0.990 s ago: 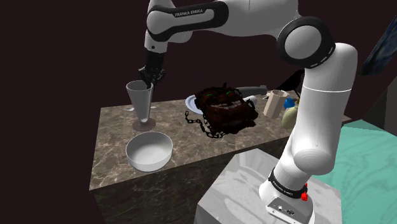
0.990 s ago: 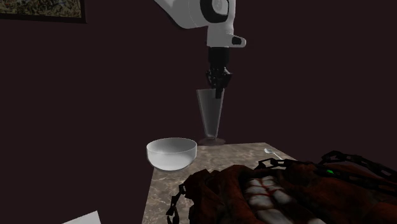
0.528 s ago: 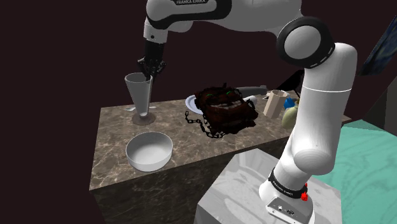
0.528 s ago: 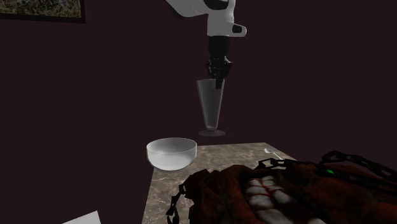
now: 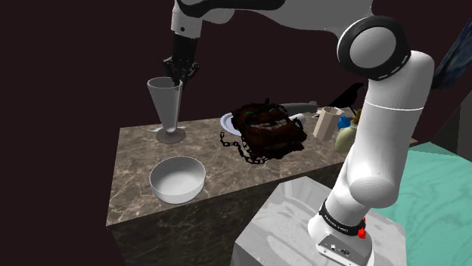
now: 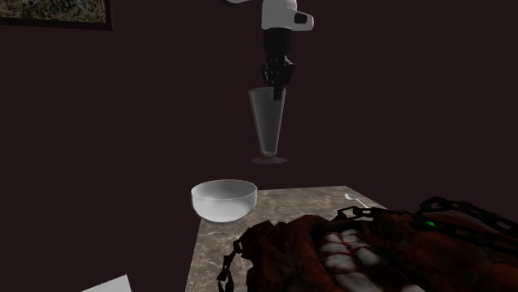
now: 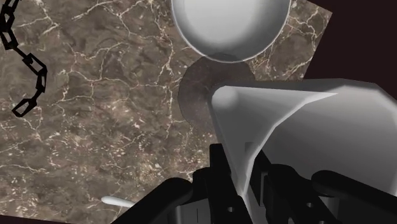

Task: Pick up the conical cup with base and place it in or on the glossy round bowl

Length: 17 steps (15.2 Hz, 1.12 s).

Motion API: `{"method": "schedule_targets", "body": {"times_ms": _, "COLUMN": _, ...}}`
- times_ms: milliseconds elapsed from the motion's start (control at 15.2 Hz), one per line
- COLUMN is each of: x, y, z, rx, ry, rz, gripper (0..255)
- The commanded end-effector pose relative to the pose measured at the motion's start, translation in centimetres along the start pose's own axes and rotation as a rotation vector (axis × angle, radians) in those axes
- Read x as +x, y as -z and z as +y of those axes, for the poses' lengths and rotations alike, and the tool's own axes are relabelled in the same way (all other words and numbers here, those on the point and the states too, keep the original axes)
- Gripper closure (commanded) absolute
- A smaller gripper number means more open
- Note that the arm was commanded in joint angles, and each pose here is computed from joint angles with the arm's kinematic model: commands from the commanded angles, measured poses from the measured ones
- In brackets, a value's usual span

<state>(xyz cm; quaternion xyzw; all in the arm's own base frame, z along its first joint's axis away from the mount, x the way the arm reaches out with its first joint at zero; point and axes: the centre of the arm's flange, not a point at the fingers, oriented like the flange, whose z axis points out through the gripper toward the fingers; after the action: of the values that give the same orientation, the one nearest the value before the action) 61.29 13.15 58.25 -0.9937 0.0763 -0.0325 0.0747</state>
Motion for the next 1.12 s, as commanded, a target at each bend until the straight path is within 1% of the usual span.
{"method": "schedule_targets", "body": {"times_ms": 0, "x": -2.0, "y": 1.5, "z": -0.9, "rx": 0.000, "ry": 0.000, "rz": 0.001, "gripper": 255}}
{"method": "schedule_targets", "body": {"times_ms": 594, "x": -11.4, "y": 7.5, "z": -5.0, "rx": 0.000, "ry": 0.000, "rz": 0.001, "gripper": 255}}
{"method": "schedule_targets", "body": {"times_ms": 660, "x": -12.0, "y": 7.9, "z": -5.3, "rx": 0.000, "ry": 0.000, "rz": 0.001, "gripper": 255}}
{"method": "schedule_targets", "body": {"times_ms": 1056, "x": -12.2, "y": 4.8, "z": -4.8, "rx": 0.000, "ry": 0.000, "rz": 0.001, "gripper": 255}}
